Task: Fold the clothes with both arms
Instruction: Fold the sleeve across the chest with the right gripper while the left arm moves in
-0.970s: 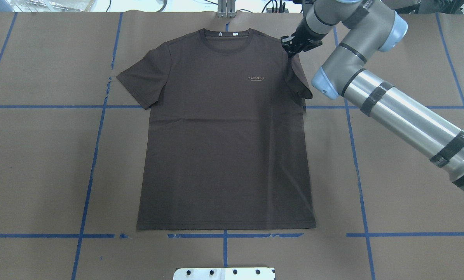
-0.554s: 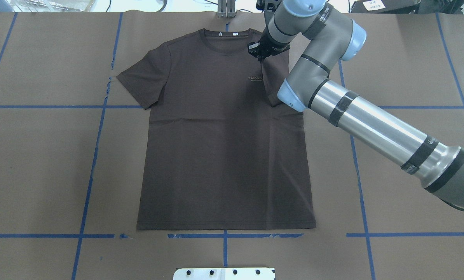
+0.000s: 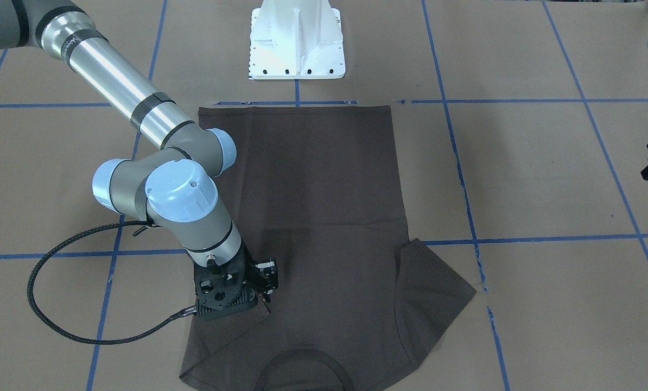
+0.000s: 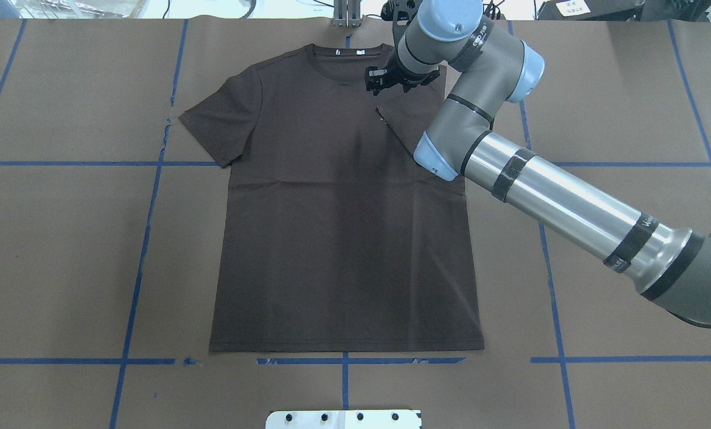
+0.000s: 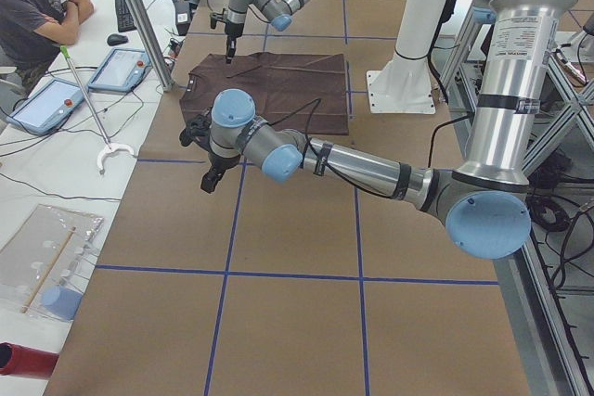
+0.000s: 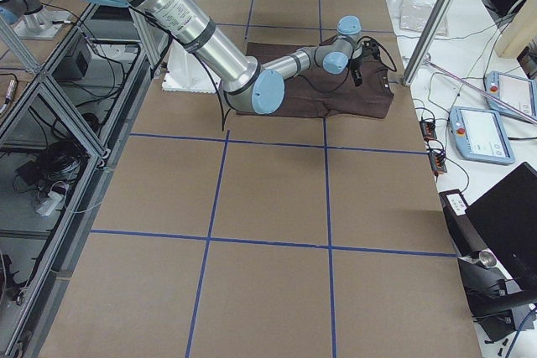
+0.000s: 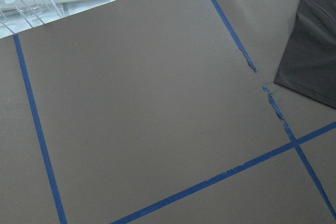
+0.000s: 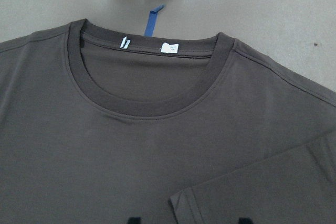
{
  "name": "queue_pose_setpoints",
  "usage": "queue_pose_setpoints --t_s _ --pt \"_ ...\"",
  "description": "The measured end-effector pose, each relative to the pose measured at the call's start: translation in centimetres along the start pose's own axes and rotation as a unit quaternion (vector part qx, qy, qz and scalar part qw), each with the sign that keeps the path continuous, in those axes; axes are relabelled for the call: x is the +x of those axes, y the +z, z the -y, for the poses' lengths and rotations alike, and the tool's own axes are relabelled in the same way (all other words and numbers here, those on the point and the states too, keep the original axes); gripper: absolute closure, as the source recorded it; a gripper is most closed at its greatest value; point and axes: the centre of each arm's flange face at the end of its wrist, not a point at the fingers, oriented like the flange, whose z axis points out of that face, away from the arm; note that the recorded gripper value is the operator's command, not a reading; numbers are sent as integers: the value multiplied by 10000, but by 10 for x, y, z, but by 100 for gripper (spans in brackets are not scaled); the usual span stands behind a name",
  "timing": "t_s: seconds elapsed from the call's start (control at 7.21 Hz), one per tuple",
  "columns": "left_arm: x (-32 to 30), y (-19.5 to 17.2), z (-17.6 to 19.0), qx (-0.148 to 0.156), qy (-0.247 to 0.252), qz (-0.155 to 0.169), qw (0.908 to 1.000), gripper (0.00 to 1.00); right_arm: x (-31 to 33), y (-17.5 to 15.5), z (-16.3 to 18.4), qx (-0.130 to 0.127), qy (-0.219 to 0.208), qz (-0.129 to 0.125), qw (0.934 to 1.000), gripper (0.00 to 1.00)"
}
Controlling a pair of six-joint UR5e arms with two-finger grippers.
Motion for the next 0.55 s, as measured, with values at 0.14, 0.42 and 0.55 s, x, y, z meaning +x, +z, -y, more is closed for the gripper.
queue_pose_setpoints --t_s 0.14,0.42,0.55 --pt "16 4 18 45 -265 -58 9996 0 -7 -11 3 -117 349 39 9993 0" --pt "87 41 53 126 -849 -79 9963 1 -15 -67 8 -785 953 -218 9921 0" --pt "132 71 65 201 -1121 4 9935 2 -1 -107 1 -1084 1138 -404 9868 0"
